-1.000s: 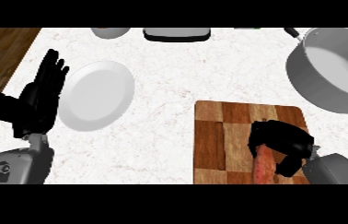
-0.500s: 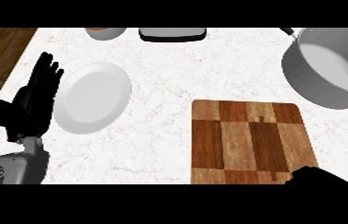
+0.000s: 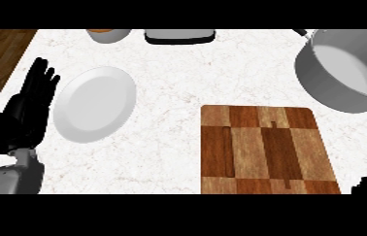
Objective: Pick the sweet potato from the cutting board and place it in the pot
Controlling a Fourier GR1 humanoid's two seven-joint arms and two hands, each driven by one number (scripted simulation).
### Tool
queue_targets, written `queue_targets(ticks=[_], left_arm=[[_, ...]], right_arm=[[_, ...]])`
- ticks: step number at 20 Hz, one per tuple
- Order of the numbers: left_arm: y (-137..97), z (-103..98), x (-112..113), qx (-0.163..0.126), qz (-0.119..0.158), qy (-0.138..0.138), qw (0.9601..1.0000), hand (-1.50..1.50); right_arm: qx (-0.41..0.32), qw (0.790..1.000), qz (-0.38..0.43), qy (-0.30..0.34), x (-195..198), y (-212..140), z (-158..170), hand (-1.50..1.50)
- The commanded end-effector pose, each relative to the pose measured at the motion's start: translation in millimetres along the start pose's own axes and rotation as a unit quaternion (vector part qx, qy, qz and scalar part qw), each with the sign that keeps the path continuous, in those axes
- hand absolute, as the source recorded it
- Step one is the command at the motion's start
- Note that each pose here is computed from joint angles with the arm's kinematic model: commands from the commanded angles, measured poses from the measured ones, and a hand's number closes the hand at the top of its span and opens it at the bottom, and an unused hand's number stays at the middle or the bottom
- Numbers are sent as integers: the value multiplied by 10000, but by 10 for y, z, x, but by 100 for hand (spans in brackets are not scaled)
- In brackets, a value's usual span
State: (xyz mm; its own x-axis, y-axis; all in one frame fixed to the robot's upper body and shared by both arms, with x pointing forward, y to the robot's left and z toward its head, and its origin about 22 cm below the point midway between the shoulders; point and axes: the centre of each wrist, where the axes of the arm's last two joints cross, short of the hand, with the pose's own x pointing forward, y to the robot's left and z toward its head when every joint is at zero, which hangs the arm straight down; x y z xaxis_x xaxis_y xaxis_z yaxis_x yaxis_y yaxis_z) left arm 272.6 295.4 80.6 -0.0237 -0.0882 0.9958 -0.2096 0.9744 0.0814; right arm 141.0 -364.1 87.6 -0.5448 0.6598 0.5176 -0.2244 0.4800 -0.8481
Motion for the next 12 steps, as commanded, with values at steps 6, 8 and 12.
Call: queue_targets(ticks=[6, 8, 12], left_arm=[[99, -53, -9, -97, -11, -74, 9999, 0], [-58, -14, -66, -119, 15, -116, 9999, 0], [-283, -33, 11, -272, 43, -5, 9996, 0]], right_arm=[[-1934, 9800, -147, 439, 62, -924, 179, 150], [-2068, 9766, -119, 570, 3, -970, 285, 150], [-2238, 9695, -452, 893, -492, -1337, 36, 150]])
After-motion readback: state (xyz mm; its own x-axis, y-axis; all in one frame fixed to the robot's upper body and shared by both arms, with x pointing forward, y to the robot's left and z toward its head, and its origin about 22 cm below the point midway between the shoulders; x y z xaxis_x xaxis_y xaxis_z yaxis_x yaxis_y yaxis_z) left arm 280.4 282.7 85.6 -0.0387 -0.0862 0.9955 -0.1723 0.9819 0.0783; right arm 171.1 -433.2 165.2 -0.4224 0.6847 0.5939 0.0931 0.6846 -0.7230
